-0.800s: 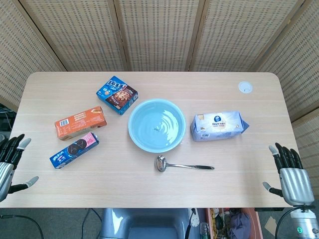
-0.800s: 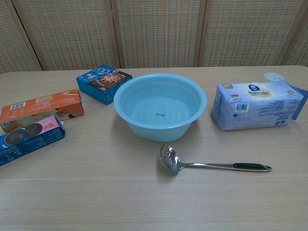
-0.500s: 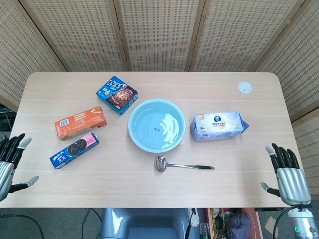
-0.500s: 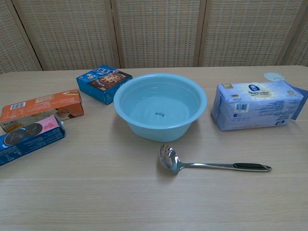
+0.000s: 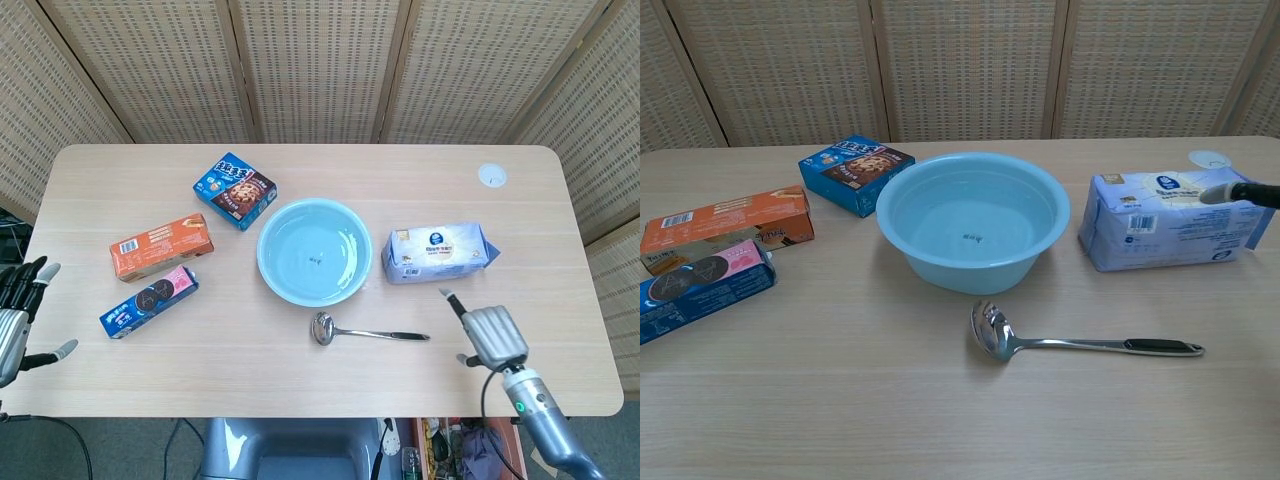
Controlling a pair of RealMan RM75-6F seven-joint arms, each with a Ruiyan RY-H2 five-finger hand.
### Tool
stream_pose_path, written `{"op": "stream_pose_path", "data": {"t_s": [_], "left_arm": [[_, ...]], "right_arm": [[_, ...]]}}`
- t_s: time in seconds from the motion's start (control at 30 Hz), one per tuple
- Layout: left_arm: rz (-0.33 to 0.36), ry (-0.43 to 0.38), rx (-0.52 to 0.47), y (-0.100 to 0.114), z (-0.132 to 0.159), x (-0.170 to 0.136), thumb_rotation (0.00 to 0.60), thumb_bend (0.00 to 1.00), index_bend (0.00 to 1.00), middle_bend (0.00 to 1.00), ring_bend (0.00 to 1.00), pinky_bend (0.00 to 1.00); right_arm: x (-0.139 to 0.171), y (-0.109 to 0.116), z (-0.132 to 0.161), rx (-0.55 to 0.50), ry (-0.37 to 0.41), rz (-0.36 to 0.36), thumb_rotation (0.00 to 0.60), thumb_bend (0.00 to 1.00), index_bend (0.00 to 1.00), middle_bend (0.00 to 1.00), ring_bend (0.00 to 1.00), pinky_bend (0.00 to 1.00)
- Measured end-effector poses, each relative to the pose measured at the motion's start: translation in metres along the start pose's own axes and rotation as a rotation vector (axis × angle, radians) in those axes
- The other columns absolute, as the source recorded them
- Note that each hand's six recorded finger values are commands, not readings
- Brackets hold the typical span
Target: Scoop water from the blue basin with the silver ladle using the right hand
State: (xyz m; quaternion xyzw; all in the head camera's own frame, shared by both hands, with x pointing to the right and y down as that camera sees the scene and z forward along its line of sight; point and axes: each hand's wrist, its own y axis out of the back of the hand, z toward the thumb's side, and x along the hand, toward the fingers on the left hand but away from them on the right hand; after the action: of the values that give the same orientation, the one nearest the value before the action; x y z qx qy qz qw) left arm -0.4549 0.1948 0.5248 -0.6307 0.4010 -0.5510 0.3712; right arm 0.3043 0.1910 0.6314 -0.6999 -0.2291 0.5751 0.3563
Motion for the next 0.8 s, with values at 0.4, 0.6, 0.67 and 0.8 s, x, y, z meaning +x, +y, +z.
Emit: {"op": "stream_pose_path", "data": {"t_s": [0.4, 0.6, 0.67, 0.8], "left_arm": [[0.002, 0.010, -0.001, 0.000, -0.002, 0.002, 0.600, 0.00, 0.00, 0.00, 0.00, 0.00], [-0.001, 0.007, 0.003, -0.001, -0.002, 0.001, 0.600, 0.00, 0.00, 0.00, 0.00, 0.00], [0.003, 0.007, 0.002, 0.000, -0.001, 0.000, 0.600, 0.00, 0.00, 0.00, 0.00, 0.00], [0.003, 0.008, 0.001, 0.000, -0.001, -0.002, 0.600, 0.00, 0.00, 0.00, 0.00, 0.00]], "right_arm": [[-0.067, -0.045, 0.070, 0.020, -0.073, 0.115, 0.600, 0.19, 0.44, 0.99, 1.00, 1.00], [-0.078, -0.050, 0.082, 0.065, -0.120, 0.101, 0.600, 0.28, 0.47, 0.99, 1.00, 1.00], [-0.079, -0.053, 0.083, 0.081, -0.123, 0.105, 0.600, 0.29, 0.47, 0.99, 1.00, 1.00], [-0.079, -0.062, 0.088, 0.086, -0.129, 0.124, 0.600, 0.29, 0.47, 0.99, 1.00, 1.00]]}}
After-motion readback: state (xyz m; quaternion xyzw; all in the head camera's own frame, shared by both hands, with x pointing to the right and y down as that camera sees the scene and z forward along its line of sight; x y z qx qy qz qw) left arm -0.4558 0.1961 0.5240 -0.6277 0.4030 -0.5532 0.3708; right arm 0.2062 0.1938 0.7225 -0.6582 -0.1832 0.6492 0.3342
